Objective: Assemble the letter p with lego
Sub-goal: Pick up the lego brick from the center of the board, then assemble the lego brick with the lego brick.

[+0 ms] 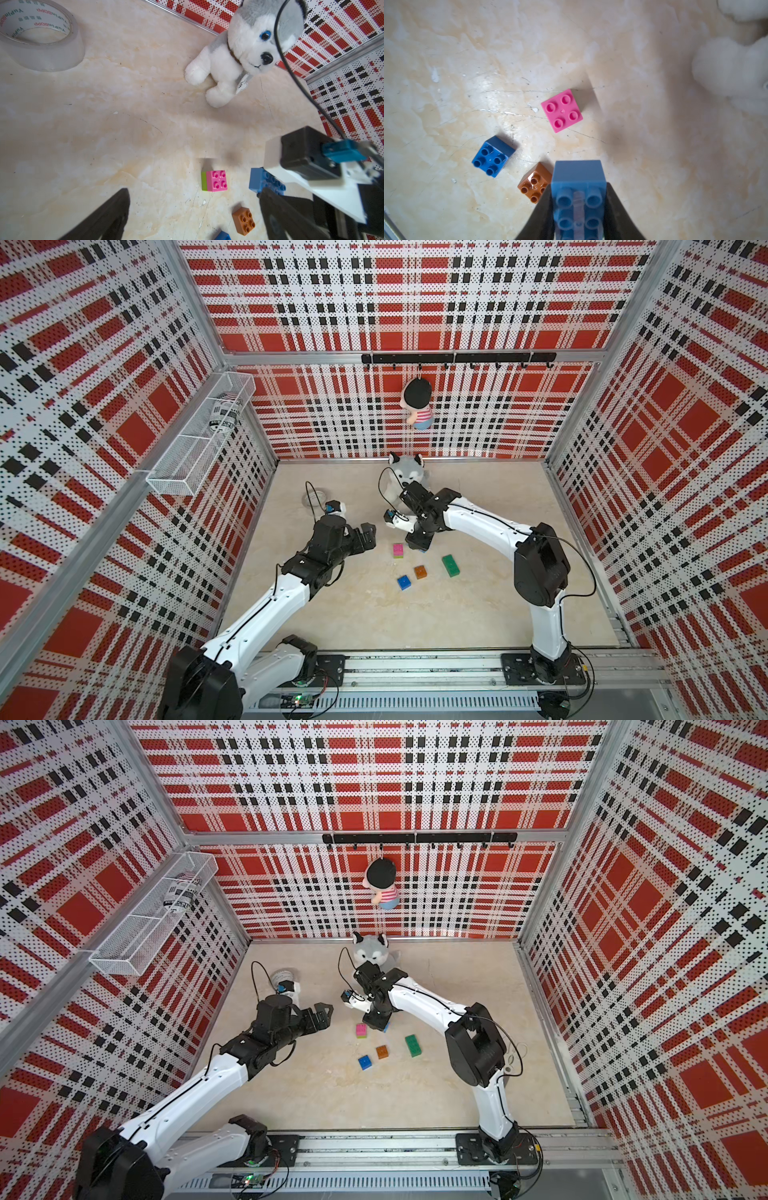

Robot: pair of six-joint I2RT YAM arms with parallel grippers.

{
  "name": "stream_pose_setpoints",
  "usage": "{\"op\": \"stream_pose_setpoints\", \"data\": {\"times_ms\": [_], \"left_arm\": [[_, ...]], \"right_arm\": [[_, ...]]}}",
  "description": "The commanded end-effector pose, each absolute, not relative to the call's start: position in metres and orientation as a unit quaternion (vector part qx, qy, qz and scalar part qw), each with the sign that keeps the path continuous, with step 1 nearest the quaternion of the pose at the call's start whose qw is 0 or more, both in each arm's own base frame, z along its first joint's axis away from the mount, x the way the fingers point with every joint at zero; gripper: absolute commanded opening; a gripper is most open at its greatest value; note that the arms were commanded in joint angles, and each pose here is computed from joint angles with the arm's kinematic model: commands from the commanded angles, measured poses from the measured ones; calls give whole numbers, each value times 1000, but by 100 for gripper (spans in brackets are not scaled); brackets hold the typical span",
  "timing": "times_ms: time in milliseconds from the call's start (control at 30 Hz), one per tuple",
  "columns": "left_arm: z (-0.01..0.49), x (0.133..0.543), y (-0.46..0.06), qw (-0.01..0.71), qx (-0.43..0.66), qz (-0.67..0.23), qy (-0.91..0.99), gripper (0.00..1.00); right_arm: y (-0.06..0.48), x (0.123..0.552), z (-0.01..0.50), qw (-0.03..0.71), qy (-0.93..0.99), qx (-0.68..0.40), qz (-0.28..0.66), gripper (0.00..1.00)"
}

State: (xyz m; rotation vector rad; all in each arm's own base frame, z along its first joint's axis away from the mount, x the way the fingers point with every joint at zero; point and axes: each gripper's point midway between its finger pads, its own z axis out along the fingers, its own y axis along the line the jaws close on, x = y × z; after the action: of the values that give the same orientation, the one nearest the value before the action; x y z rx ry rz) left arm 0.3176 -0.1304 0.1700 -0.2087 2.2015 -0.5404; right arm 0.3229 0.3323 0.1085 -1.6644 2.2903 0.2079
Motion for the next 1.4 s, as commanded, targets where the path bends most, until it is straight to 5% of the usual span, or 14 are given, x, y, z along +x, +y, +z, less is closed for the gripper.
{"op": "stream_pose_setpoints", "data": {"times_ms": [0, 1367], "left_arm": [[181, 320, -135, 435, -76, -242, 864, 98], [205, 303, -104, 454, -72, -215, 862, 98]], "right_arm": [[349, 304, 123, 154, 725, -660, 121, 19], [372, 326, 60, 139, 679, -720, 39, 21]]}}
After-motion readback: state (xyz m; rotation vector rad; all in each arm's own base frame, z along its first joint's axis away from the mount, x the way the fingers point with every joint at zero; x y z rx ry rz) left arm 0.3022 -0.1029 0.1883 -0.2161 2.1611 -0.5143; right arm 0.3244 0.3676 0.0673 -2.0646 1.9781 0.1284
